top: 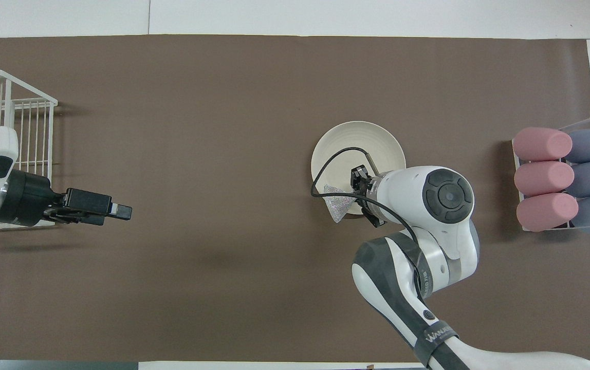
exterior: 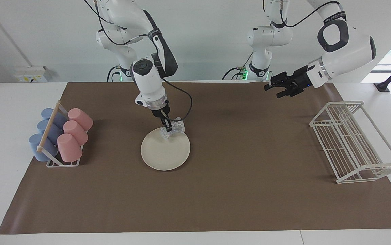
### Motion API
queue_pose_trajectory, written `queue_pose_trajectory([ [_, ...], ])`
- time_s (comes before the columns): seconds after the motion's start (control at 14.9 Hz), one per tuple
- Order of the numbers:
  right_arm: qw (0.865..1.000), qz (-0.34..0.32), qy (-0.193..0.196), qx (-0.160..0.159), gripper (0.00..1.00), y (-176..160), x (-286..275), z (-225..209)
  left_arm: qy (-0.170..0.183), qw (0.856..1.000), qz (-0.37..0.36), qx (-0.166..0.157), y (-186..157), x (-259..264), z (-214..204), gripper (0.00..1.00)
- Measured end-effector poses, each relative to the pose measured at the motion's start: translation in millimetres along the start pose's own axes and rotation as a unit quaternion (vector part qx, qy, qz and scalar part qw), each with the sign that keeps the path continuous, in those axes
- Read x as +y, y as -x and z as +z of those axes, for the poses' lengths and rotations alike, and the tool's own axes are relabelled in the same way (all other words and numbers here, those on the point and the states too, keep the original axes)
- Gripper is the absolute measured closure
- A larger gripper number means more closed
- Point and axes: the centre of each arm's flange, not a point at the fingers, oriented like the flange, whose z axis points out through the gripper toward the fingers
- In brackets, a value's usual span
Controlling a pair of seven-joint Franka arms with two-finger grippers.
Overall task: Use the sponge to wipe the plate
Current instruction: 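Bring the sponge onto the plate with the right gripper while the left withdraws, then rub the sponge around the plate surface with the right gripper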
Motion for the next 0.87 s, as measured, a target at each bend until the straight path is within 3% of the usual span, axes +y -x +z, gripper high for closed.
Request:
queue_pose_trajectory([
  [0.2,1.0,0.003,-0.007,0.004,0.91,-4.0,1.7,24.2,-0.06,0.998,0.007,0.002,-0.1,-2.8,-11.7,0.0],
  [0.6,1.0,-0.018,-0.009,0.008,0.91,-10.6,1.3,51.6,-0.086,0.996,-0.007,0.006,-1.3,-3.8,-12.3,0.0],
  [0.87,0.998,-0.063,-0.012,0.016,0.91,-49.8,0.8,46.7,-0.091,0.996,-0.008,0.007,-1.7,-3.5,-12.1,0.0],
])
